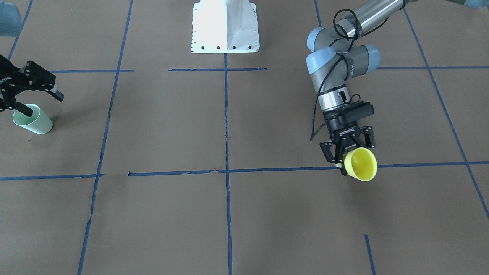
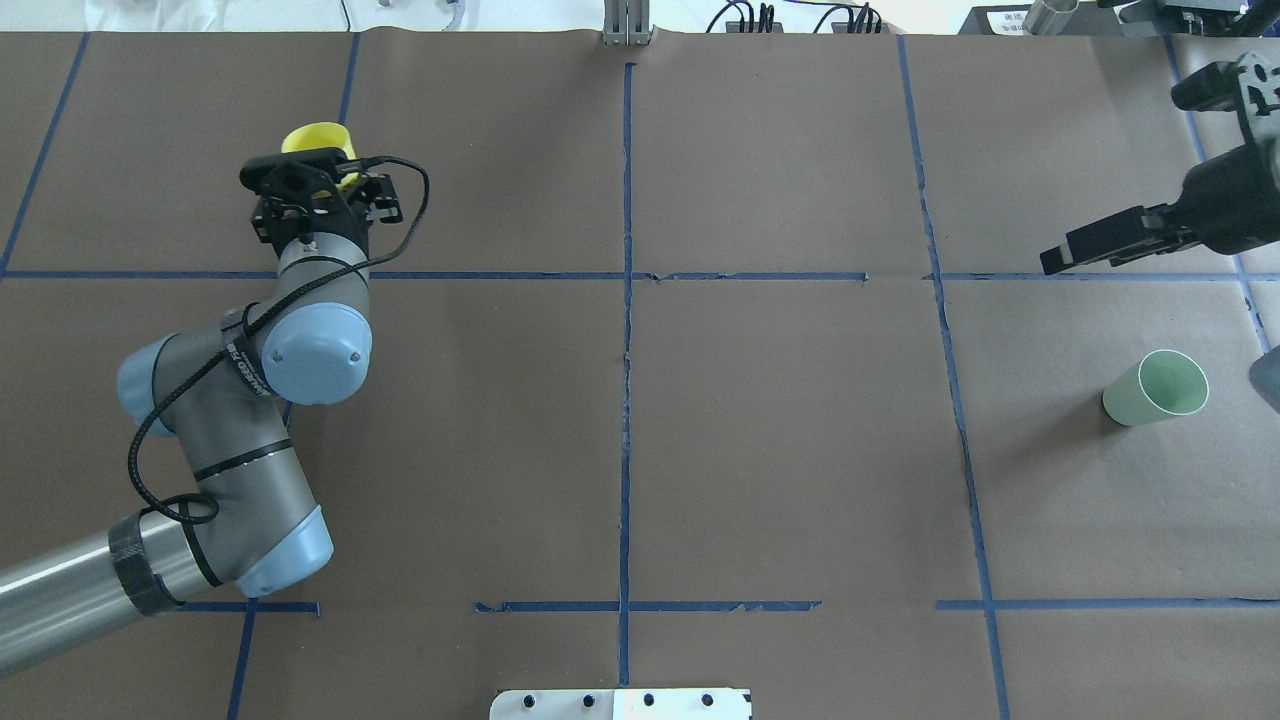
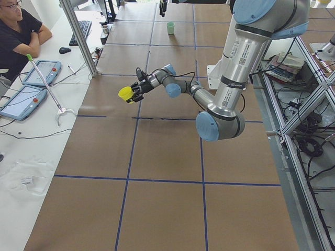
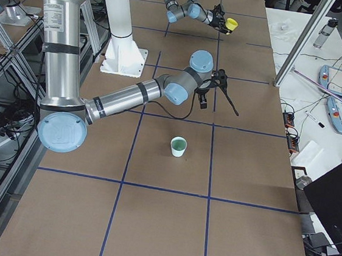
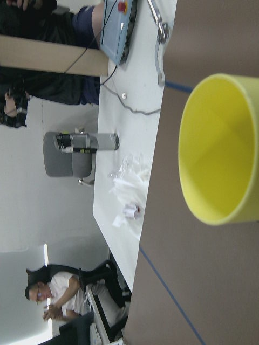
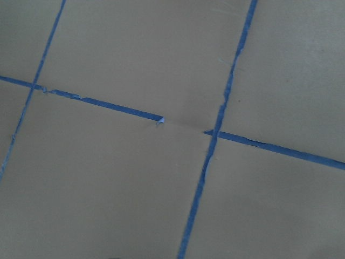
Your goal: Transfer and stack yellow cup on green cup
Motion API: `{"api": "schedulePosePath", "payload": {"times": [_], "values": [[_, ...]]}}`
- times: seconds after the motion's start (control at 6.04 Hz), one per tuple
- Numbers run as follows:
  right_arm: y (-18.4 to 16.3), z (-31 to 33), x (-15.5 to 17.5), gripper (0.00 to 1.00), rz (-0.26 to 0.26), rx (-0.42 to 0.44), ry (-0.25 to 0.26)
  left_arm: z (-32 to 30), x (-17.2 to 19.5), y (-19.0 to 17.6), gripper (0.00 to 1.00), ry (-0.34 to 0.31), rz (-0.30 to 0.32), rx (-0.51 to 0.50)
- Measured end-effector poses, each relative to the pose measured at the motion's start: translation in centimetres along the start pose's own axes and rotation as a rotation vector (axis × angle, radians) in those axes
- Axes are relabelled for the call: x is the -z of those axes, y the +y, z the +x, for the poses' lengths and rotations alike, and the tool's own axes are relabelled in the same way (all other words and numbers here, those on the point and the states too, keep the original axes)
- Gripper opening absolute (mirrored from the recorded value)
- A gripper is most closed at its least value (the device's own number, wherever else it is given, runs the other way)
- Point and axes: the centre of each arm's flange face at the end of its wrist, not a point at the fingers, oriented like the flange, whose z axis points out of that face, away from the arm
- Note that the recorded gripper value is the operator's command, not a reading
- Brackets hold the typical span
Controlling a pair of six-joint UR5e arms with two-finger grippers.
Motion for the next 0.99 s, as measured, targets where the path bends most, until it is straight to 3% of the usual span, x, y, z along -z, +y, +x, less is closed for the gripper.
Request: {"api": "schedulePosePath", "payload": {"times": [0.17,0.5,0.66,0.99], "values": [[-0.8,-3.7,-2.0,1.00,-0.011,-0.014,-0.020,3.0,2.8,0.4,0.07,0.143,-0.015,-0.079],[-2.5,-12.3,-5.7,1.00,-0.061,-0.030,-0.038,6.1,7.1,0.5,0.08,0.498,-0.039,-0.132],[-3.5,-16.7,-6.6,1.00,-0.084,-0.044,-0.035,6.8,8.6,1.2,0.08,0.640,-0.040,-0.155],[-4.7,-23.8,-9.0,1.00,-0.084,-0.098,-0.017,7.9,10.9,2.8,0.08,0.813,-0.050,-0.241]]}}
